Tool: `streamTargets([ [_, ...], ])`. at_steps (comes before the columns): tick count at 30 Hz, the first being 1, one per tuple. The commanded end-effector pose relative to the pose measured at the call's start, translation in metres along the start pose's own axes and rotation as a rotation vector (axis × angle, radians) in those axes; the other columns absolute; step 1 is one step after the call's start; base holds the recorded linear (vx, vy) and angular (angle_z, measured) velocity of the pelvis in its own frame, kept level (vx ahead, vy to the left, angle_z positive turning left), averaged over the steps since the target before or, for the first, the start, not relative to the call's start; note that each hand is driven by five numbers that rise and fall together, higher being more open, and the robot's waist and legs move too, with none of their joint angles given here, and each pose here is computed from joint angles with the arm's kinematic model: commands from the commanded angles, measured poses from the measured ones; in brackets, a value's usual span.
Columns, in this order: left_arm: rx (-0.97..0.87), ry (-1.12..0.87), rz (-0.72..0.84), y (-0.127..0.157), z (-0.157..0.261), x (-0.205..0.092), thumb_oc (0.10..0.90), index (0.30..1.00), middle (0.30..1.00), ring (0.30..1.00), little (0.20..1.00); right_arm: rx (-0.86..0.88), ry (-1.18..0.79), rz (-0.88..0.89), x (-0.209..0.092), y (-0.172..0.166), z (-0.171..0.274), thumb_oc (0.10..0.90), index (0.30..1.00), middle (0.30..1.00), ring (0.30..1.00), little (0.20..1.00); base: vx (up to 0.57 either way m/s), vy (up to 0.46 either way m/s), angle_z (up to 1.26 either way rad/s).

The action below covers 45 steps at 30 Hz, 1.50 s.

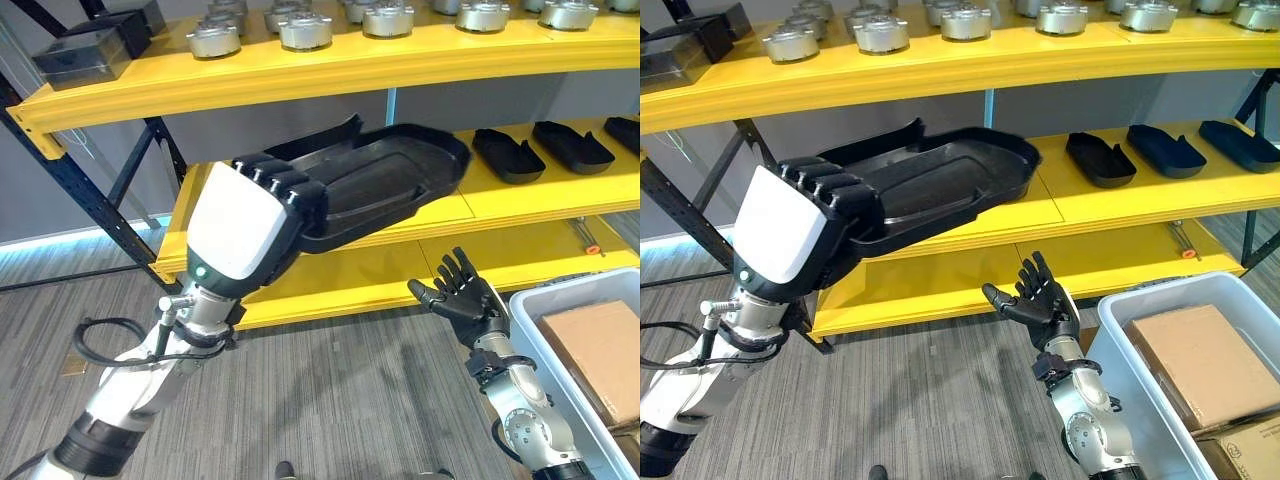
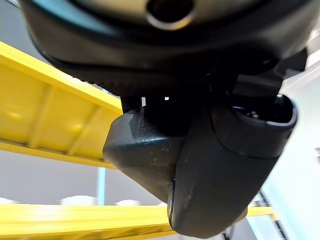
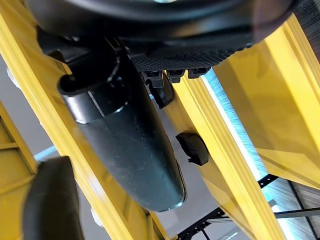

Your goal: Move parts from the plastic box to the shelf.

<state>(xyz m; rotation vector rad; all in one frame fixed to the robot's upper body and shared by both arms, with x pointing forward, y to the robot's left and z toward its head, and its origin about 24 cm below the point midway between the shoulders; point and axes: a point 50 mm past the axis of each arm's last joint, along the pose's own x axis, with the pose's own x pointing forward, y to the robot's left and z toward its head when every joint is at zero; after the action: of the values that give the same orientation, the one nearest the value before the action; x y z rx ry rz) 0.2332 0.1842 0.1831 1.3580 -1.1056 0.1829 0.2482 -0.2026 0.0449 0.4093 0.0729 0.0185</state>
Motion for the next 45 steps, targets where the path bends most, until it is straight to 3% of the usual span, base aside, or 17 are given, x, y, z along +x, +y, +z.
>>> streamTargets([
  [1, 0.047, 0.117, 0.363, 0.042, -0.022, 0.020, 0.400, 0.300, 0.300, 0.300, 0.300, -0.053, -0.251, 0.204, 0.012, 0.041, 0.057, 0.900, 1.000, 1.000, 1.000, 1.000, 0.03, 0.093, 0.09],
  [16, -0.013, 0.229, 0.383, 0.029, -0.031, 0.015, 0.400, 0.300, 0.300, 0.300, 0.300, -0.046, -0.243, 0.188, 0.016, 0.041, 0.040, 0.900, 1.000, 1.000, 1.000, 1.000, 0.04, 0.276, 0.03],
  [22, 0.001, 0.287, 0.393, 0.026, -0.035, 0.008, 0.400, 0.300, 0.300, 0.300, 0.300, -0.146, -0.233, 0.244, 0.006, 0.029, 0.048, 0.900, 1.000, 1.000, 1.000, 1.000, 0.13, 0.128, 0.06],
  [32, -0.065, 0.346, 0.368, 0.018, -0.030, 0.010, 0.400, 0.300, 0.300, 0.300, 0.300, -0.288, -0.252, 0.298, -0.019, 0.022, 0.060, 0.900, 1.000, 1.000, 1.000, 1.000, 0.19, -0.121, 0.35],
  [45, -0.132, 0.307, 0.372, 0.017, -0.022, 0.027, 0.400, 0.300, 0.300, 0.300, 0.300, -0.409, -0.255, 0.321, -0.023, 0.017, 0.068, 0.900, 1.000, 1.000, 1.000, 1.000, 0.16, -0.224, 0.16],
])
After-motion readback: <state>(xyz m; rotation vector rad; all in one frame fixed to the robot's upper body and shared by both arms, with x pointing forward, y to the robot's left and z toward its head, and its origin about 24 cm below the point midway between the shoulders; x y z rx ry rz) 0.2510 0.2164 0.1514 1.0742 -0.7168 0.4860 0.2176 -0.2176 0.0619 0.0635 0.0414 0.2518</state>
